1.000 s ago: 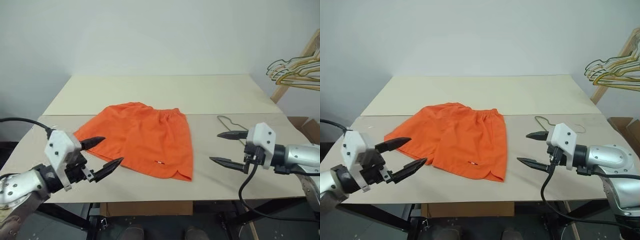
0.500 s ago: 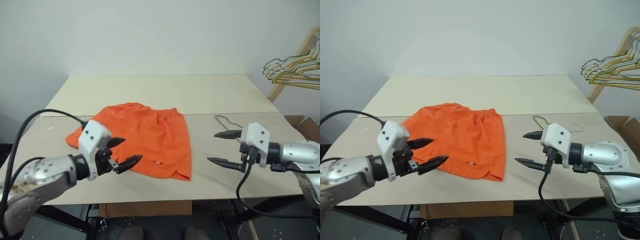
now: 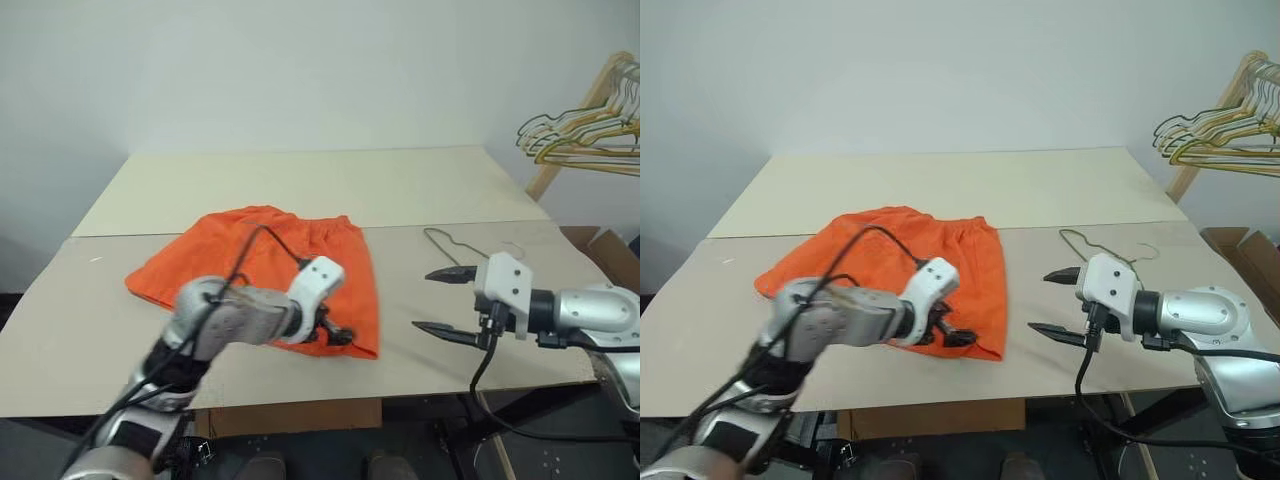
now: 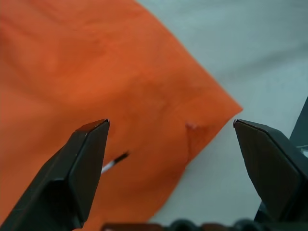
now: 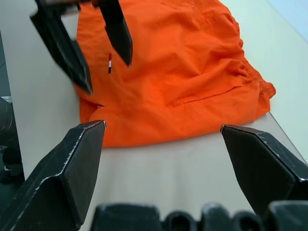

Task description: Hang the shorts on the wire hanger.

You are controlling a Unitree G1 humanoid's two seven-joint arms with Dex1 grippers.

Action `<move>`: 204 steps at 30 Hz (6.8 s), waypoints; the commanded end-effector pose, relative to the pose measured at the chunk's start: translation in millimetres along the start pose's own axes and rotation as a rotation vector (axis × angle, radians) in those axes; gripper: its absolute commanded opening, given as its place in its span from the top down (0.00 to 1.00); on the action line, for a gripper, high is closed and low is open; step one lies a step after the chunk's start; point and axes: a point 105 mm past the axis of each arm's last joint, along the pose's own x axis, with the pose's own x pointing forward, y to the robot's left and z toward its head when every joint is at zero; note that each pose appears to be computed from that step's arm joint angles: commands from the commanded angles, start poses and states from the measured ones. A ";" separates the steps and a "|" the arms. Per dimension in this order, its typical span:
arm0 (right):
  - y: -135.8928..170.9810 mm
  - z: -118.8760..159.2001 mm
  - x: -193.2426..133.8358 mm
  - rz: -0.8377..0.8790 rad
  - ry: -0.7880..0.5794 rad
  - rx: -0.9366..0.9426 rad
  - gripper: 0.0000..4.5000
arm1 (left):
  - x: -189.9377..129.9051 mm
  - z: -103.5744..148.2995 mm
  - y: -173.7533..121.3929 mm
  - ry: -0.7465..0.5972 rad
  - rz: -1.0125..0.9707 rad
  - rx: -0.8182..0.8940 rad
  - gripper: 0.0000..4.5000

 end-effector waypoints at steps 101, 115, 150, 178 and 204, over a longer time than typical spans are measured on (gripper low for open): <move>-27.3 -8.2 153.2 -0.185 0.027 -0.622 0.00 | -159.1 -47.8 40.1 -0.120 -0.195 0.592 0.99; -40.2 -9.7 197.4 -0.073 -0.009 -0.816 0.20 | -179.1 -76.4 28.7 -0.108 -0.149 0.544 1.00; -48.8 -55.8 32.1 -0.211 0.251 -0.909 0.99 | -159.4 -44.1 129.5 -0.015 0.065 1.001 1.00; -12.6 -24.9 69.8 -0.189 0.144 -0.749 1.00 | -83.9 -56.0 55.7 -0.017 -0.009 0.694 0.01; -1.6 -25.3 69.7 -0.165 0.128 -0.692 1.00 | -105.8 -62.7 167.9 0.185 0.350 0.873 0.01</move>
